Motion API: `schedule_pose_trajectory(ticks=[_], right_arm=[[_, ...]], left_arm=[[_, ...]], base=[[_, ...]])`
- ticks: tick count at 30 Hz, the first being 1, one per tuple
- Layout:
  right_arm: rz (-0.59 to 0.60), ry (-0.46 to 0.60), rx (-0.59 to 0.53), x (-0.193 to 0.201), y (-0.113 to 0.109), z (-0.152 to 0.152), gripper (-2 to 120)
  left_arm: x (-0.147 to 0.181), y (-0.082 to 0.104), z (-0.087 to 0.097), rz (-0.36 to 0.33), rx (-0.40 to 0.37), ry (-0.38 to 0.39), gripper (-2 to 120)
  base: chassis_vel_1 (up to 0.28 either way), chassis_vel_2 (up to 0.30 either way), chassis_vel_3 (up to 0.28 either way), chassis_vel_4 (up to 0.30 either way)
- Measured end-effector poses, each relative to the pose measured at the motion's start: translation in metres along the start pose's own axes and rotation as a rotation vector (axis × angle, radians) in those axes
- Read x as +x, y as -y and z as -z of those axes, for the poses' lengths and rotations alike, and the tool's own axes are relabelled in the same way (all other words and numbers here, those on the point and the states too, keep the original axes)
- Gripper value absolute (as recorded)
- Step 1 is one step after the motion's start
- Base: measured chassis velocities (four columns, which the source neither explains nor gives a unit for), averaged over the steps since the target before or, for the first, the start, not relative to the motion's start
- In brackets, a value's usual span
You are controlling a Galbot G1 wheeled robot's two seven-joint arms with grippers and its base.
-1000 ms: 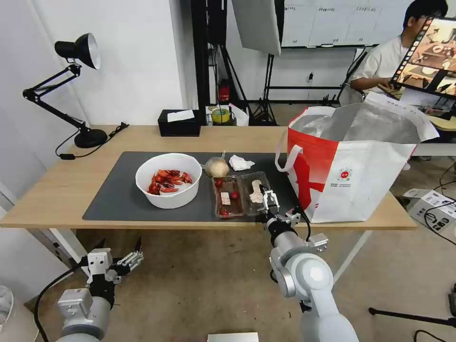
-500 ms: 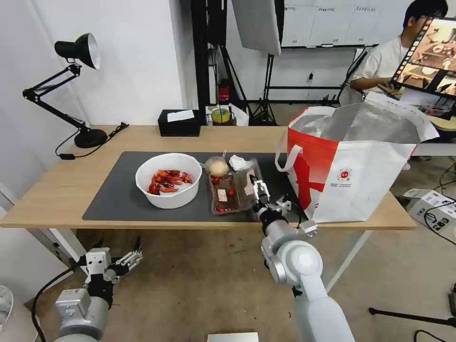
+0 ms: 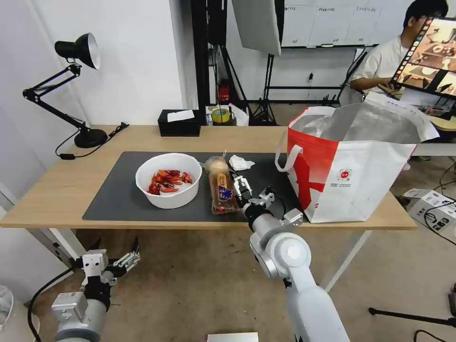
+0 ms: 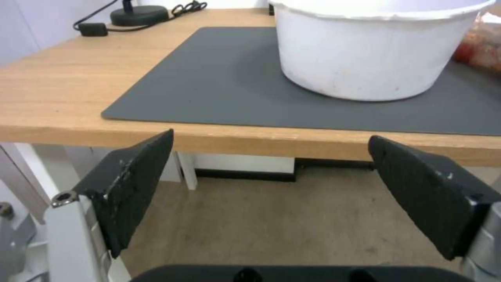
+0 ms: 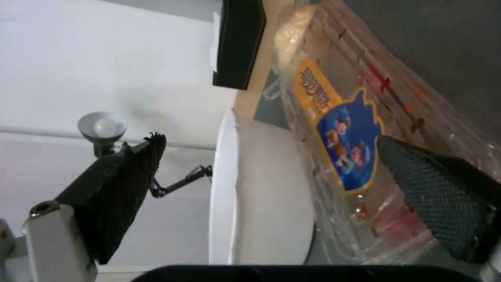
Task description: Pick up the trash from the table and place it into the takeout bag.
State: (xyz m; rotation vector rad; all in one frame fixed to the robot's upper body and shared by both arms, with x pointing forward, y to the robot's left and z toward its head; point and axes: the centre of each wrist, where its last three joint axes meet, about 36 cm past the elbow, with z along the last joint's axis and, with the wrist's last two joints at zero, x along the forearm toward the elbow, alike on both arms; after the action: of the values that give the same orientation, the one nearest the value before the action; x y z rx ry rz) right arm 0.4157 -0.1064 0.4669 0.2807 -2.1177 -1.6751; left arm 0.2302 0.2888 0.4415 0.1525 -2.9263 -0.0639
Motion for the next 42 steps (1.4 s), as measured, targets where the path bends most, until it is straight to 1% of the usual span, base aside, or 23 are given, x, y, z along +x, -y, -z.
schedule_pose_trajectory(ticks=[8, 11, 12, 14, 15, 16, 19, 20, 21, 23, 24, 26, 27, 28, 30, 31, 34, 35, 37, 38, 39, 41, 42], right_arm=[[0.017, -0.006, 0.023, 0.005, -0.002, 0.004, 100], [0.066, -0.006, 0.063, 0.009, -0.012, 0.014, 100], [0.066, -0.006, 0.063, 0.009, -0.012, 0.014, 100], [0.116, -0.007, 0.13, 0.006, -0.023, 0.027, 100], [0.145, -0.003, 0.186, 0.002, -0.03, 0.037, 100], [0.145, -0.003, 0.186, 0.002, -0.03, 0.037, 100], [0.219, -0.008, 0.361, -0.016, -0.051, 0.065, 100], [0.219, -0.008, 0.361, -0.016, -0.051, 0.065, 100], [0.248, -0.009, 0.444, -0.026, -0.056, 0.075, 98], [0.306, 0.001, 0.658, -0.046, -0.061, 0.089, 89], [0.306, 0.001, 0.658, -0.046, -0.061, 0.089, 89], [0.358, -0.006, 0.899, -0.067, -0.06, 0.099, 78], [0.358, -0.006, 0.899, -0.067, -0.06, 0.099, 78], [0.366, -0.011, 0.968, -0.074, -0.059, 0.101, 75], [0.374, -0.026, 1.148, -0.091, -0.057, 0.108, 64], [0.374, -0.026, 1.148, -0.091, -0.057, 0.108, 64], [0.345, -0.051, 1.303, -0.107, -0.048, 0.115, 49], [0.345, -0.051, 1.303, -0.107, -0.048, 0.115, 49], [0.323, -0.074, 1.348, -0.115, -0.04, 0.119, 40], [0.318, -0.102, 1.366, -0.121, -0.035, 0.123, 34], [0.318, -0.102, 1.366, -0.121, -0.035, 0.123, 34], [0.305, -0.137, 1.389, -0.127, -0.027, 0.127, 25], [0.305, -0.137, 1.389, -0.127, -0.027, 0.127, 25]], left_arm=[[0.0, 0.0, 0.003, 0.002, 0.0, 0.008, 100], [0.0, -0.002, 0.006, 0.007, -0.005, 0.02, 100], [0.0, -0.002, 0.006, 0.007, -0.005, 0.02, 100], [0.0, -0.004, 0.01, 0.011, -0.008, 0.031, 100], [0.0, -0.005, 0.012, 0.014, -0.01, 0.038, 100], [0.0, -0.005, 0.012, 0.014, -0.01, 0.038, 100], [0.001, -0.007, 0.018, 0.018, -0.014, 0.056, 100], [0.001, -0.007, 0.018, 0.018, -0.014, 0.056, 100], [0.001, -0.008, 0.02, 0.018, -0.014, 0.061, 100], [0.002, -0.008, 0.022, 0.018, -0.014, 0.07, 100], [0.002, -0.008, 0.022, 0.018, -0.014, 0.07, 100], [0.003, -0.008, 0.025, 0.018, -0.014, 0.078, 100], [0.003, -0.008, 0.025, 0.018, -0.014, 0.078, 100], [0.002, -0.008, 0.025, 0.017, -0.014, 0.08, 100], [0.002, -0.009, 0.027, 0.016, -0.017, 0.085, 100], [0.002, -0.009, 0.027, 0.016, -0.017, 0.085, 100], [0.001, -0.009, 0.03, 0.007, -0.013, 0.097, 100], [0.001, -0.009, 0.03, 0.007, -0.013, 0.097, 100], [0.001, -0.009, 0.032, 0.0, -0.01, 0.102, 100], [0.0, -0.008, 0.033, -0.006, -0.008, 0.105, 100], [0.0, -0.008, 0.033, -0.006, -0.008, 0.105, 100], [-0.001, -0.007, 0.033, -0.013, -0.007, 0.108, 100], [-0.001, -0.007, 0.033, -0.013, -0.007, 0.108, 100]], base=[[0.0, 0.0, 0.0, 0.0], [0.0, 0.0, 0.0, 0.0], [0.0, 0.0, 0.0, 0.0], [0.0, 0.0, 0.0, 0.0], [0.0, 0.0, 0.0, 0.0], [0.0, 0.0, 0.0, 0.0], [0.0, 0.0, 0.0, 0.0], [0.0, 0.0, 0.0, 0.0], [0.0, 0.0, 0.0, 0.0], [0.0, 0.0, 0.0, 0.0], [0.0, 0.0, 0.0, 0.0], [0.0, 0.0, 0.0, 0.0], [0.0, 0.0, 0.0, 0.0], [0.0, 0.0, 0.0, 0.0], [0.0, 0.0, 0.0, 0.0], [0.0, 0.0, 0.0, 0.0], [0.0, 0.0, 0.0, 0.0], [0.0, 0.0, 0.0, 0.0], [0.0, 0.0, 0.0, 0.0], [0.0, 0.0, 0.0, 0.0], [0.0, 0.0, 0.0, 0.0], [0.0, 0.0, 0.0, 0.0], [0.0, 0.0, 0.0, 0.0]])
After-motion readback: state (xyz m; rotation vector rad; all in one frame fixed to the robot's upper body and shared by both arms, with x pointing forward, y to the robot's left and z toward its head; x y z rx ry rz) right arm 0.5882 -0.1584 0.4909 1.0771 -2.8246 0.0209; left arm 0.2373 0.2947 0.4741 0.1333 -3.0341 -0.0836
